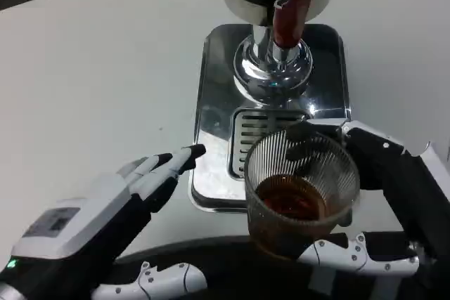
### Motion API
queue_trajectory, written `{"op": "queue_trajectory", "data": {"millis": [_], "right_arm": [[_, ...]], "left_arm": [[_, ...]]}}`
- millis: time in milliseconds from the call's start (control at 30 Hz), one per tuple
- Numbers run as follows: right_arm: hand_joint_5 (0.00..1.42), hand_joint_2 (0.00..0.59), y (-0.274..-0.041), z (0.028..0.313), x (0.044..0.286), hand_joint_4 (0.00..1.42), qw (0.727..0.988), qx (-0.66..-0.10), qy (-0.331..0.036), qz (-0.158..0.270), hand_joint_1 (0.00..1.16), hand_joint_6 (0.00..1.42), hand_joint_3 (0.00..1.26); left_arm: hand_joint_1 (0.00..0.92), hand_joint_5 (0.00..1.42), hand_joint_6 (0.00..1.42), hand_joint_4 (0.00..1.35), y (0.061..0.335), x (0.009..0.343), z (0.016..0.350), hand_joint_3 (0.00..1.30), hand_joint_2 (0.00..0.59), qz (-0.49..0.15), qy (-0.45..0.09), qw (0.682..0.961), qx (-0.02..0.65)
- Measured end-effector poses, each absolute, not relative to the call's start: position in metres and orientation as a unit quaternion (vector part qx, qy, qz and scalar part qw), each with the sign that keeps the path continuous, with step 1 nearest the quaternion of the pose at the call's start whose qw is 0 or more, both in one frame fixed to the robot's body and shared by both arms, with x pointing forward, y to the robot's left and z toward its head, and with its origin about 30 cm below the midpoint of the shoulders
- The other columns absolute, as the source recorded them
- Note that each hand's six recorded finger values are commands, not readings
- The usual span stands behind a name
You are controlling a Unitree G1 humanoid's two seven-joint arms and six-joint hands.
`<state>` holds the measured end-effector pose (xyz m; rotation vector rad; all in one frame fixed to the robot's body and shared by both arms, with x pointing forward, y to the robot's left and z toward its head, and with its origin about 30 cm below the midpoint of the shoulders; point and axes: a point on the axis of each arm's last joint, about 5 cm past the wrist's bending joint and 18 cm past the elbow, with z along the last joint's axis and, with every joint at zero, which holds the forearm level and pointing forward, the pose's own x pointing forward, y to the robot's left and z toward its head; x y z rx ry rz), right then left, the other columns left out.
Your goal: Grasp the cup under the faucet to collect the drink, then remove the cup.
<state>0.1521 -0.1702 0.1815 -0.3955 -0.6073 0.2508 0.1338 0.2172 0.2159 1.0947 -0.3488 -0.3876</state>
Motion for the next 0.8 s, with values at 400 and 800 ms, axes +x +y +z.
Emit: {"op": "queue_trajectory", "data": {"millis": [400, 800], "right_arm": [[1.22, 0.145, -0.1703, 0.1810, 0.1517, 1.03, 0.928, -0.192, -0.295, 0.122, 0.93, 1.20, 0.90], [1.22, 0.145, -0.1704, 0.1811, 0.1517, 1.04, 0.928, -0.192, -0.295, 0.122, 0.93, 1.21, 0.91]], "left_arm": [[0.000, 0.00, 0.00, 0.00, 0.2175, 0.1326, 0.2147, 0.01, 0.099, -0.184, -0.159, 0.823, 0.514], [0.000, 0.00, 0.00, 0.00, 0.2176, 0.1327, 0.2148, 0.01, 0.099, -0.184, -0.159, 0.823, 0.514]]}}
